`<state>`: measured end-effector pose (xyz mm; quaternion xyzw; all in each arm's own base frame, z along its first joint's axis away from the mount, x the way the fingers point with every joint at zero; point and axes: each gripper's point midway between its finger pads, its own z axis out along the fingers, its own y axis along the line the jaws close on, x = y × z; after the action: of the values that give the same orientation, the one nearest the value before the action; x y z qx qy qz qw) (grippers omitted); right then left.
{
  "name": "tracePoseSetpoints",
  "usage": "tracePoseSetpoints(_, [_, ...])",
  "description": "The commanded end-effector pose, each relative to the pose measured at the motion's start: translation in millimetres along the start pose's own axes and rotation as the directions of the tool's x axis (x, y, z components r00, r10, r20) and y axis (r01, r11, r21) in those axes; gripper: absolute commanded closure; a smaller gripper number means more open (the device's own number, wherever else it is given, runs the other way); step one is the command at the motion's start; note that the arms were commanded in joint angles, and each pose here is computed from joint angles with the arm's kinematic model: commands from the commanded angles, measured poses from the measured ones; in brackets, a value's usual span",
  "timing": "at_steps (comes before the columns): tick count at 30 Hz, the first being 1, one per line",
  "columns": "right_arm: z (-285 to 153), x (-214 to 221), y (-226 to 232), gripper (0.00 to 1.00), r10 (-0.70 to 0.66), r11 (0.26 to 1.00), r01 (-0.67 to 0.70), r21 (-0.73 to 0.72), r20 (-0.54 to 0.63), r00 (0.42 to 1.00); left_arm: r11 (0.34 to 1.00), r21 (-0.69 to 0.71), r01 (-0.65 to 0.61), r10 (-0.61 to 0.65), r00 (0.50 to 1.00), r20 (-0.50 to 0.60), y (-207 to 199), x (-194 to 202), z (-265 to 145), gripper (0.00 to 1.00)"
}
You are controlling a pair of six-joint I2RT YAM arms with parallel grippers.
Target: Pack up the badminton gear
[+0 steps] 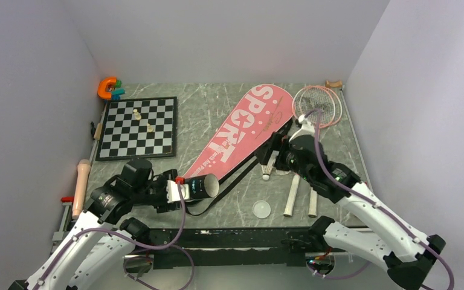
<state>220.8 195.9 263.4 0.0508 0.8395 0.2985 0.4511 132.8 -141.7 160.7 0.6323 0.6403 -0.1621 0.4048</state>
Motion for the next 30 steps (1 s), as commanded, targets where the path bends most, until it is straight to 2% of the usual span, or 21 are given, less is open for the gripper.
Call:
tracePoseSetpoints(1, [11.9,58.8,-60.0,0.10,0.166,0.968,-0.143,0.208,-0.099,0.981,0.999,-0.049,-0.014,0.016,1.000,0.024,15.2,-11.2,-0.9,1.00])
tracePoseSetpoints(4, [21.8,58.8,-69.3,0.10,0.169,0.964,-0.149,0.221,-0.073,0.983,0.999,-0.039,-0.021,0.022,1.000,0.018,13.7,-9.7,-0.6,1.00])
tracePoseSetpoints(8, [40.1,36.3,-89.5,0.10,0.140,0.951,-0.116,0.288,-0.063,0.988,0.999,-0.027,-0.021,0.021,1.000,0.015,10.8,-8.4,-0.3,1.00])
tracePoseSetpoints(13, [71.8,29.2,-130.2,0.12,0.136,0.909,-0.064,0.412,-0.147,0.980,0.999,-0.026,-0.024,0.025,1.000,0.014,9.1,-5.8,0.4,1.00])
tracePoseSetpoints(18, [100.7,25.8,-152.1,0.21,0.117,0.874,-0.002,0.487,-0.207,0.971,0.999,-0.030,-0.028,0.029,1.000,0.013,9.1,-4.7,0.6,1.00])
tracePoseSetpoints(25, [131.6,5.8,-119.6,0.24,-0.007,0.948,0.093,0.305,-0.270,0.963,0.999,-0.021,-0.031,0.031,1.000,-0.007,6.0,0.6,0.1,1.00])
tracePoseSetpoints(27, [139.4,12.6,-113.0,0.25,-0.046,0.961,0.133,0.242,-0.337,0.941,0.999,-0.021,-0.032,0.031,0.999,-0.007,5.9,1.3,1.1,1.00])
tracePoseSetpoints(30, [150.5,28.1,-119.0,0.30,-0.066,0.958,0.178,0.227,-0.429,0.901,0.999,-0.025,-0.032,0.032,0.999,-0.001,7.2,-0.3,1.3,1.00])
